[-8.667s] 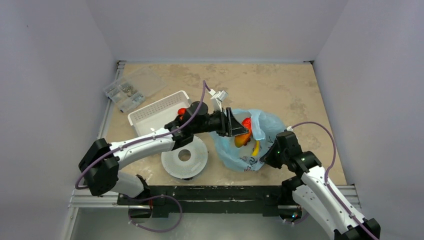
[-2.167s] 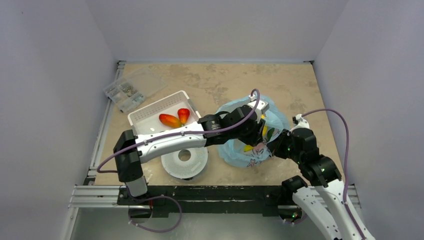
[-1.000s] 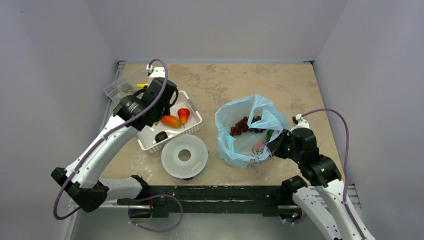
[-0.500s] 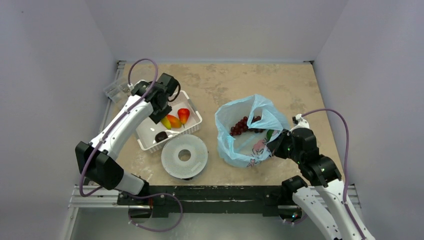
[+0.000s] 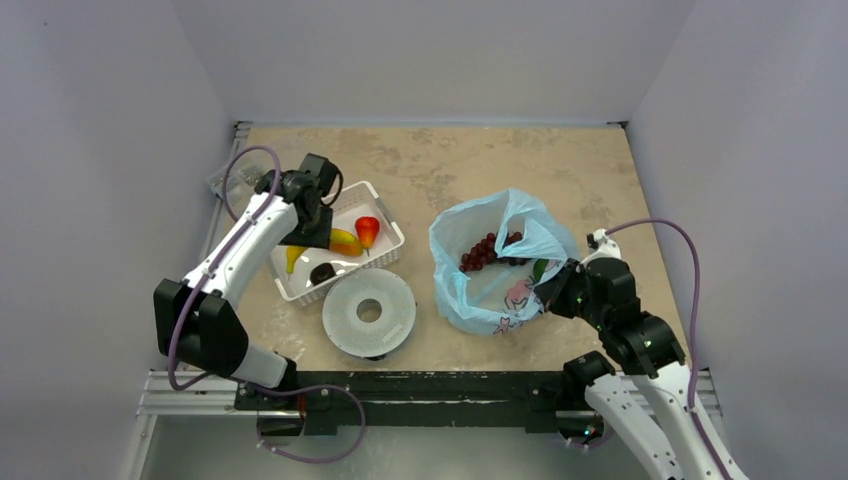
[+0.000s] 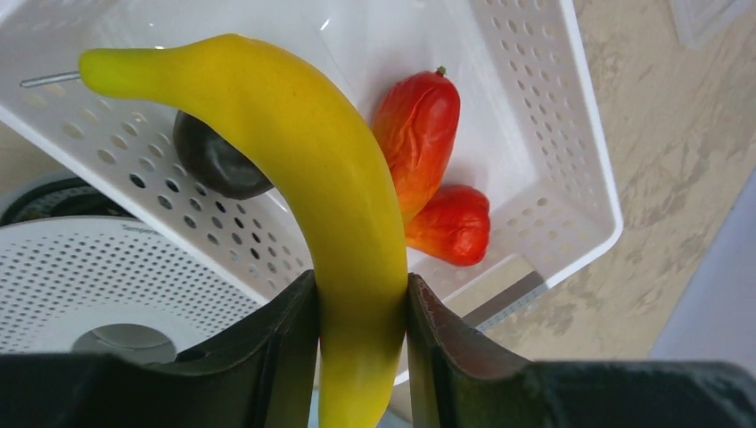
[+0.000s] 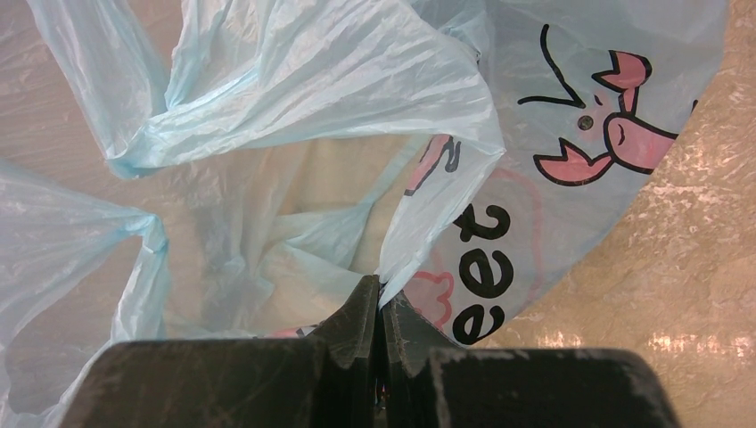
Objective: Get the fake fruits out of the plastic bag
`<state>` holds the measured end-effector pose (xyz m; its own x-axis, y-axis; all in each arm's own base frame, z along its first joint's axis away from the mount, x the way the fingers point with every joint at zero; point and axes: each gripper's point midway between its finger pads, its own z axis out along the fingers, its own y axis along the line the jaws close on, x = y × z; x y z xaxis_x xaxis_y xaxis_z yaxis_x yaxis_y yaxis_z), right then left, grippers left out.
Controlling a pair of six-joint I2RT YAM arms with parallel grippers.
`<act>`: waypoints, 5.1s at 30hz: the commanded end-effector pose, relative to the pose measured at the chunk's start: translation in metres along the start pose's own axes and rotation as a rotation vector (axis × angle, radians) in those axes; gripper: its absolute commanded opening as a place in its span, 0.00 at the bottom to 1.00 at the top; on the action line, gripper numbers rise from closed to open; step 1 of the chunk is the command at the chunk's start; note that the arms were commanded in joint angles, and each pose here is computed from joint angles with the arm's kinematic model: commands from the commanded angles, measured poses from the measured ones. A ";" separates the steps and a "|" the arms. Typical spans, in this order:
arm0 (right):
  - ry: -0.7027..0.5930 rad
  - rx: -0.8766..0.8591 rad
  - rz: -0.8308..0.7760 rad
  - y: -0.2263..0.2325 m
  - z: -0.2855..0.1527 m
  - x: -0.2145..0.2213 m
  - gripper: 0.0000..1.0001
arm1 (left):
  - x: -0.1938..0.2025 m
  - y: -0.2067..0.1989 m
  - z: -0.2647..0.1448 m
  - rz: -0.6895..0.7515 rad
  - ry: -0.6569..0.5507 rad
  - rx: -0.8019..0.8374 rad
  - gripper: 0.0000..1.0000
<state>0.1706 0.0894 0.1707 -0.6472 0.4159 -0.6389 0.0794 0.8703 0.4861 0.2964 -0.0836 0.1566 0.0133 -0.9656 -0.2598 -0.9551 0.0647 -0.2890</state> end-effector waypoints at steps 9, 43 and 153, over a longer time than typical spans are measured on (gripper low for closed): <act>-0.057 -0.036 -0.003 0.009 -0.004 -0.013 0.00 | -0.029 -0.036 0.051 -0.340 0.065 -0.052 0.00; -0.041 -0.009 0.001 0.005 0.000 -0.011 0.00 | 0.018 -0.029 -0.005 0.398 0.340 0.414 1.00; 0.069 0.121 0.192 -0.018 0.039 0.024 0.00 | 0.374 -0.013 0.010 1.868 -0.058 0.837 0.31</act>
<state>0.1763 0.0947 0.1107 -0.6811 0.5616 -0.4699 0.3094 0.8023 0.5105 0.3168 -0.4311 0.0361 -0.5987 0.4153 -0.6849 0.5050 0.8594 0.0798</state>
